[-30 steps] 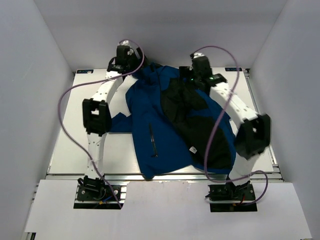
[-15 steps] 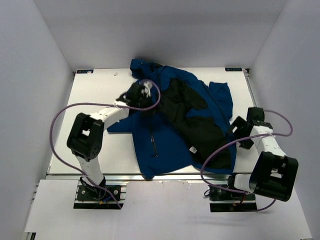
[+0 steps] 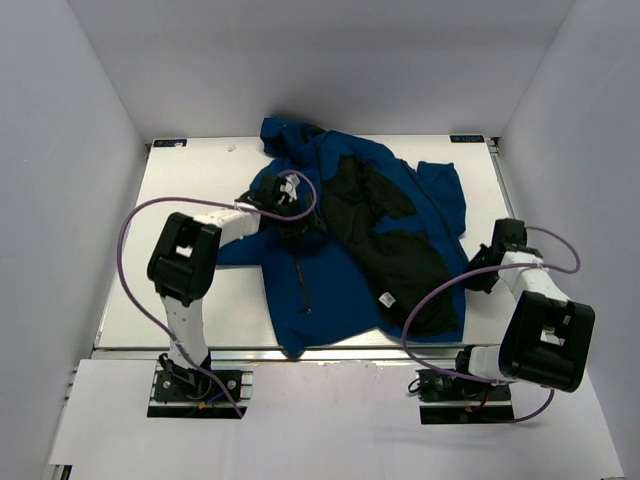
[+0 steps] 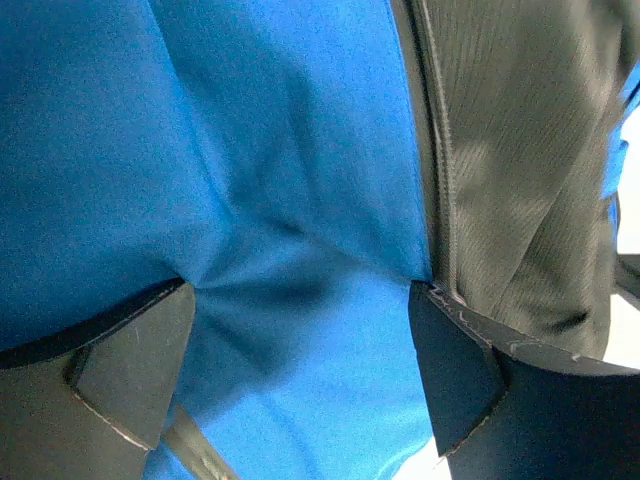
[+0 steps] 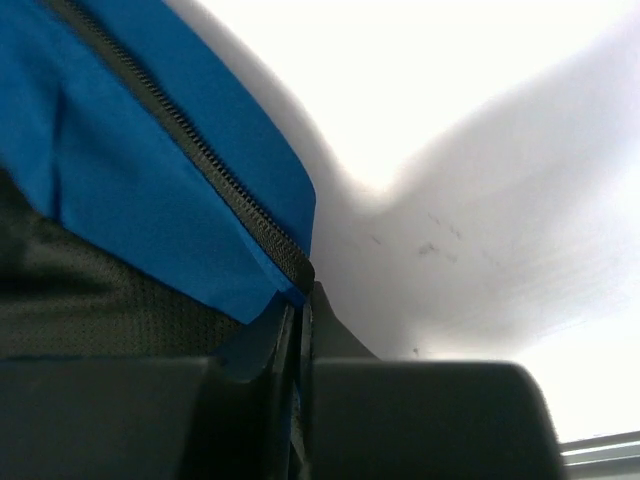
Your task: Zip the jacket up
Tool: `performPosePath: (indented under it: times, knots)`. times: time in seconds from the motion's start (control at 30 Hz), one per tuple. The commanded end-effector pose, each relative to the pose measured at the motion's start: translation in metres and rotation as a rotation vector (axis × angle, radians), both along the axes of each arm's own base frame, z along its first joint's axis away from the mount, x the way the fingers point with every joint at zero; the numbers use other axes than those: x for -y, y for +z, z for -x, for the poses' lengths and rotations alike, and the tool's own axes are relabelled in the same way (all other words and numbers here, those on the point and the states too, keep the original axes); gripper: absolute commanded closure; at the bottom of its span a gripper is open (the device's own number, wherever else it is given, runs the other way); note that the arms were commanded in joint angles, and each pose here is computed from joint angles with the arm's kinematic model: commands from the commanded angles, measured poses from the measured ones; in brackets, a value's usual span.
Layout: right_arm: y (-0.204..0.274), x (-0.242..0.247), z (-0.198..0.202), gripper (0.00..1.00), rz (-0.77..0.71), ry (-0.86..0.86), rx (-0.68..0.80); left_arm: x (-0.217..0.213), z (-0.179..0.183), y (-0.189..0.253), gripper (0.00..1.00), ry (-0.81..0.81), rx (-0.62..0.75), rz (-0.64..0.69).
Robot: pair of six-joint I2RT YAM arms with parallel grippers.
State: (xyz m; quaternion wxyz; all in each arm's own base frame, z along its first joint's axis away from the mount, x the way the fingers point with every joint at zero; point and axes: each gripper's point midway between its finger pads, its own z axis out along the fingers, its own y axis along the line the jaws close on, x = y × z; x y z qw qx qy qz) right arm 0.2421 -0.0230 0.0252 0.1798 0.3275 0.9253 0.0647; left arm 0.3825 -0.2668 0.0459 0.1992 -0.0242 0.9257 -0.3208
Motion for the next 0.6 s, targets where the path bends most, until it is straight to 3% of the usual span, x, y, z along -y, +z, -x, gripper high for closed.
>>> performPosePath:
  times: [0.0, 0.13, 0.23, 0.3, 0.33, 0.43, 0.5, 0.57]
  knots:
    - [0.057, 0.014, -0.057, 1.00, 0.047, 0.007, 0.197, -0.040, -0.055, -0.010, 0.02, 0.102, 0.043, -0.019]
    - [0.106, 0.016, -0.076, 1.00, 0.102, 0.049, 0.294, -0.052, -0.086, 0.014, 0.02, 0.111, 0.124, -0.009]
    - [0.146, 0.008, -0.084, 1.00, 0.261, 0.092, 0.319, -0.051, -0.094, 0.050, 0.02, 0.108, 0.188, -0.004]
    - [0.152, -0.023, -0.071, 1.00, 0.359, 0.179, 0.254, -0.051, -0.085, 0.065, 0.02, 0.101, 0.206, 0.016]
    - [0.164, -0.034, -0.072, 1.00, 0.376, 0.196, 0.268, -0.051, -0.077, 0.090, 0.02, 0.093, 0.247, 0.039]
    - [0.164, -0.080, -0.052, 1.00, 0.375, 0.284, 0.236, -0.069, -0.042, 0.112, 0.02, 0.145, 0.243, 0.006]
    - [0.156, -0.119, -0.031, 1.00, 0.399, 0.369, 0.220, -0.082, -0.014, 0.106, 0.02, 0.190, 0.195, -0.019]
    - [0.136, -0.175, -0.004, 1.00, 0.415, 0.550, 0.194, -0.095, 0.008, 0.124, 0.02, 0.237, 0.213, -0.032]
